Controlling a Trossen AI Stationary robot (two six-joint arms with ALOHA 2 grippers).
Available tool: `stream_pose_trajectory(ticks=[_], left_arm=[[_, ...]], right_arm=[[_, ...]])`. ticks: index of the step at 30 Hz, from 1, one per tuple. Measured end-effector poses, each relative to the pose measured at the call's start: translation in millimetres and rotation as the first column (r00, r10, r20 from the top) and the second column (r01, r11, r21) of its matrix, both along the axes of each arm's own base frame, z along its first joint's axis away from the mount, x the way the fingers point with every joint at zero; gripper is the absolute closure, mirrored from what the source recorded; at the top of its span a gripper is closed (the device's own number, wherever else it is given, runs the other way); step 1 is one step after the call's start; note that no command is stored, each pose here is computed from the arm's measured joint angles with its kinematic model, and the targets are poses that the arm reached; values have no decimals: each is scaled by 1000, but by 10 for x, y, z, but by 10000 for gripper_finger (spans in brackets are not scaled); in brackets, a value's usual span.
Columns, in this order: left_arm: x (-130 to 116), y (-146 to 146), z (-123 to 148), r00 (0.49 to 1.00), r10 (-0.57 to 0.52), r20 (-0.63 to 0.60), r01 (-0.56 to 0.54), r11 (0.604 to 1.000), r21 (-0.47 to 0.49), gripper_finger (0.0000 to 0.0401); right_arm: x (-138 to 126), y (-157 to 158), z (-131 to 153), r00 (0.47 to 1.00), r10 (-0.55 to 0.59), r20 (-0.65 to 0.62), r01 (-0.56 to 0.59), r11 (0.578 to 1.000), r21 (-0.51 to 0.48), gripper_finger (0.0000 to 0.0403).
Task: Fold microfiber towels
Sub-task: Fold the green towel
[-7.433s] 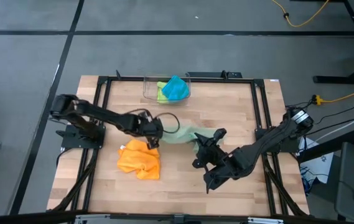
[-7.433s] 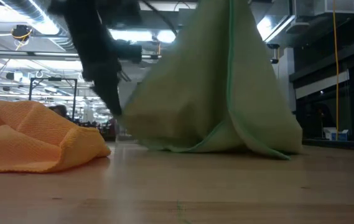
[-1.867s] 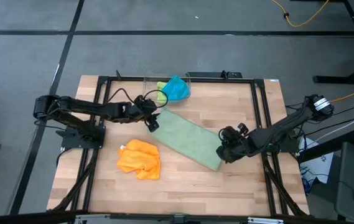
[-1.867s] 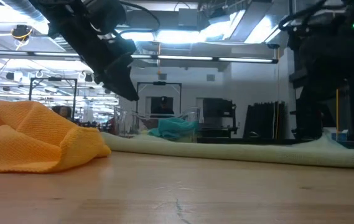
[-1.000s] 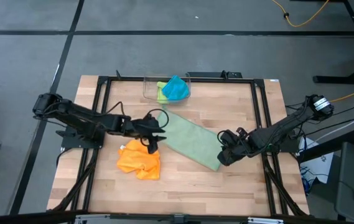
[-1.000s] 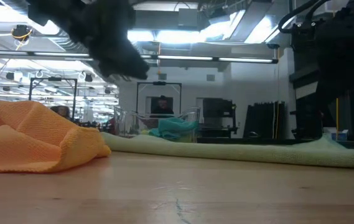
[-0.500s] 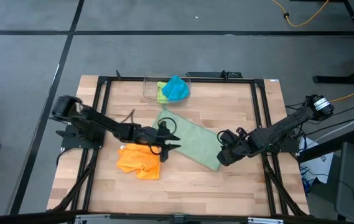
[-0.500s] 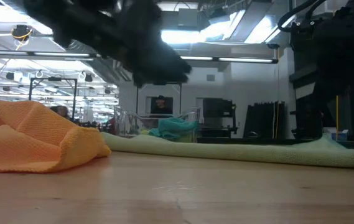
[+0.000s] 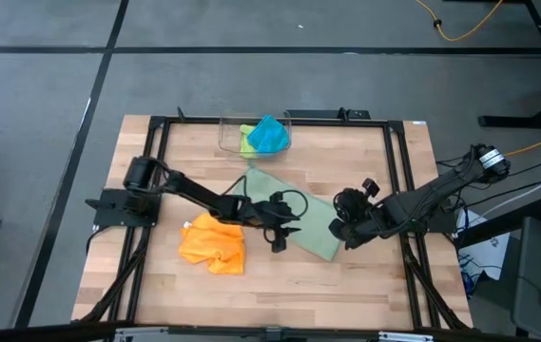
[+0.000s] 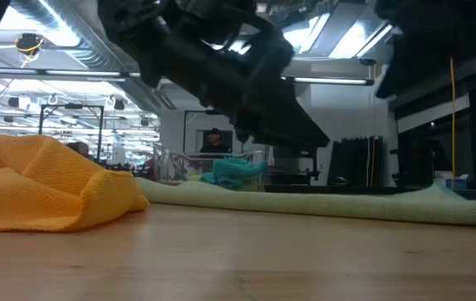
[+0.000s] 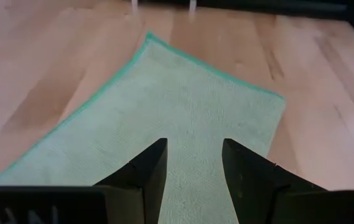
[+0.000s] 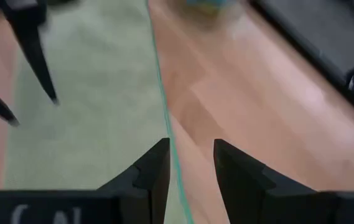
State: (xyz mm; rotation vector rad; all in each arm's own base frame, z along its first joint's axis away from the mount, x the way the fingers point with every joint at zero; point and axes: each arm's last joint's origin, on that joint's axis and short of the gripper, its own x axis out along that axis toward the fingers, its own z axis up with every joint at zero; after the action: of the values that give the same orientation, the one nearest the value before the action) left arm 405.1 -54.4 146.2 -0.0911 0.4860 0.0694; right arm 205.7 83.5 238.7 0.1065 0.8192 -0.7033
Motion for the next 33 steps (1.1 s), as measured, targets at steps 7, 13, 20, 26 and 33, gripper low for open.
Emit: stream_pose_trajectory(ticks=[7, 13, 20, 26, 33], left_arm=[[137, -17, -123, 1000, 4, -17, -4, 1000, -4, 254], [145, -16, -108, 1000, 11, -13, -11, 1000, -3, 254], [156, -4, -185, 996, 85, -16, -86, 995, -41, 254], [249, -29, -282, 997, 77, -10, -77, 996, -47, 254], [266, -118, -396, 998, 55, -43, -56, 998, -39, 254]], right_arm=[[59, 23, 157, 999, 38, 30, -37, 999, -33, 276], [53, 21, 149, 999, 38, 23, -38, 999, -35, 276], [52, 22, 147, 999, 40, 21, -39, 999, -31, 276], [52, 24, 145, 999, 42, 17, -42, 999, -23, 276], [49, 30, 137, 999, 51, 4, -51, 999, 4, 276]])
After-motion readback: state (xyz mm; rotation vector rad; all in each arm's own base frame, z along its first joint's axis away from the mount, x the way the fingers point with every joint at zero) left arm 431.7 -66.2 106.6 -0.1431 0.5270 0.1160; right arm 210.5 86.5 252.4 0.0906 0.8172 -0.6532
